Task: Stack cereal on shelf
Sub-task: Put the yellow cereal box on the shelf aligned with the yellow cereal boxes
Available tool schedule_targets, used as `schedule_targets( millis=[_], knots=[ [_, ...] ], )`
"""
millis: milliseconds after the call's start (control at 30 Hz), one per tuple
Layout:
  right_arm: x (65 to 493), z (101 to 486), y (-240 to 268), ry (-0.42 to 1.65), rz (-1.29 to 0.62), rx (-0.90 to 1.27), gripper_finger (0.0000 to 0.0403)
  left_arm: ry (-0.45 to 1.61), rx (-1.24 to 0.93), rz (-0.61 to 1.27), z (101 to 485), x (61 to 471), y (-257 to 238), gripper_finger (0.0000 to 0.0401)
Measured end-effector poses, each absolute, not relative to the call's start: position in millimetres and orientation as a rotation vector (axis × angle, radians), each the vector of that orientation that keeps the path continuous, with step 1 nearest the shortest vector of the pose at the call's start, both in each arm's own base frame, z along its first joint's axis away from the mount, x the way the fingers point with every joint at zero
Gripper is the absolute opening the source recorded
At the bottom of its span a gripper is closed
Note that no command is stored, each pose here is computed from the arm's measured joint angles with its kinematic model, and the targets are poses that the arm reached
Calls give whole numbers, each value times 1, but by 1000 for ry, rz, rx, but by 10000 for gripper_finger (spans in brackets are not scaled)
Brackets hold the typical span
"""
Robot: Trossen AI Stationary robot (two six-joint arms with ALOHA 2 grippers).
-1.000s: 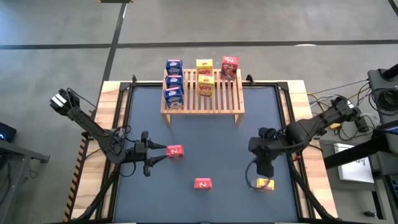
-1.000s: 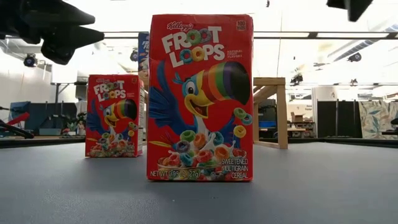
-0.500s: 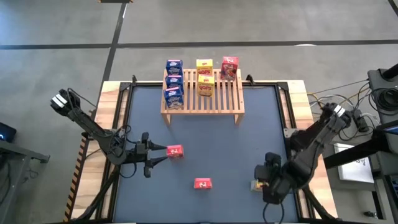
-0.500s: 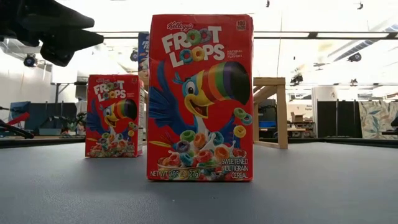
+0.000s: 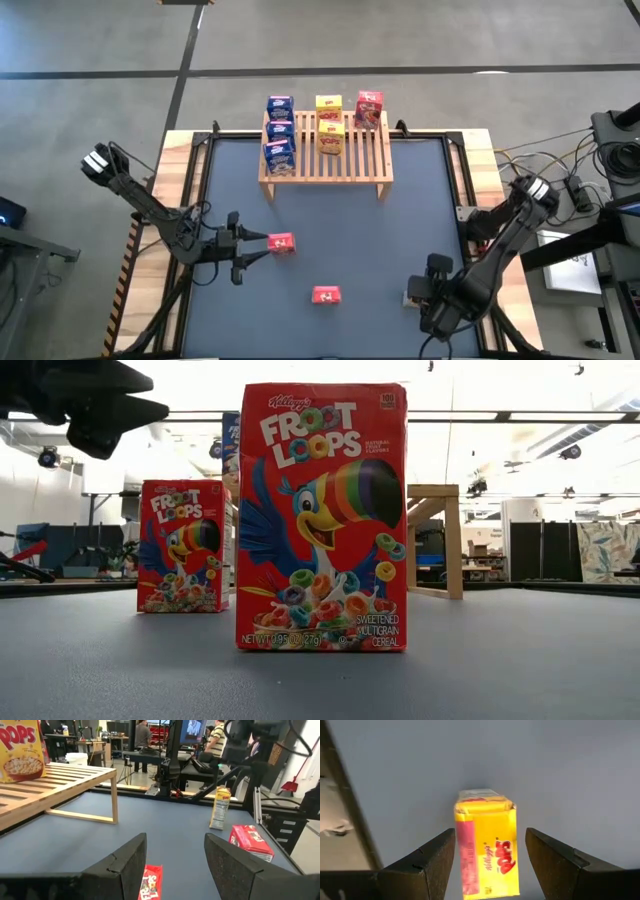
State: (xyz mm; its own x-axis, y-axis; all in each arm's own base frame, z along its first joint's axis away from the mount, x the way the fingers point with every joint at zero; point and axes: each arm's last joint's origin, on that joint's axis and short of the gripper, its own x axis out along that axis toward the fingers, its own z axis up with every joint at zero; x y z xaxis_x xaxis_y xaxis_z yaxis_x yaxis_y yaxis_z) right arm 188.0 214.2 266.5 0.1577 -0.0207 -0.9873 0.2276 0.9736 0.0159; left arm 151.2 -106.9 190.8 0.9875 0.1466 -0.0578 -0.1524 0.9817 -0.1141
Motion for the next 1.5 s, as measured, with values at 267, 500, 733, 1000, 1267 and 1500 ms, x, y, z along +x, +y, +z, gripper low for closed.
schedule_targets(
  millis=[267,500,733,1000,1267,1500],
  knots=[
    [187,260,213,1412,-196,174,231,48,-106,149,193,153,-108,184],
    [189,252,215,1394,-177,197,216,45,-109,149,193,153,-108,184],
    [189,239,216,1384,-156,202,192,42,-122,140,194,153,-109,184],
    [192,249,211,1357,-123,210,156,42,-125,140,194,153,-109,184],
    [196,274,201,1250,-88,206,130,43,-121,140,194,153,-109,184],
    [216,314,169,1053,-70,112,131,47,-110,140,193,153,-109,184]
  ],
)
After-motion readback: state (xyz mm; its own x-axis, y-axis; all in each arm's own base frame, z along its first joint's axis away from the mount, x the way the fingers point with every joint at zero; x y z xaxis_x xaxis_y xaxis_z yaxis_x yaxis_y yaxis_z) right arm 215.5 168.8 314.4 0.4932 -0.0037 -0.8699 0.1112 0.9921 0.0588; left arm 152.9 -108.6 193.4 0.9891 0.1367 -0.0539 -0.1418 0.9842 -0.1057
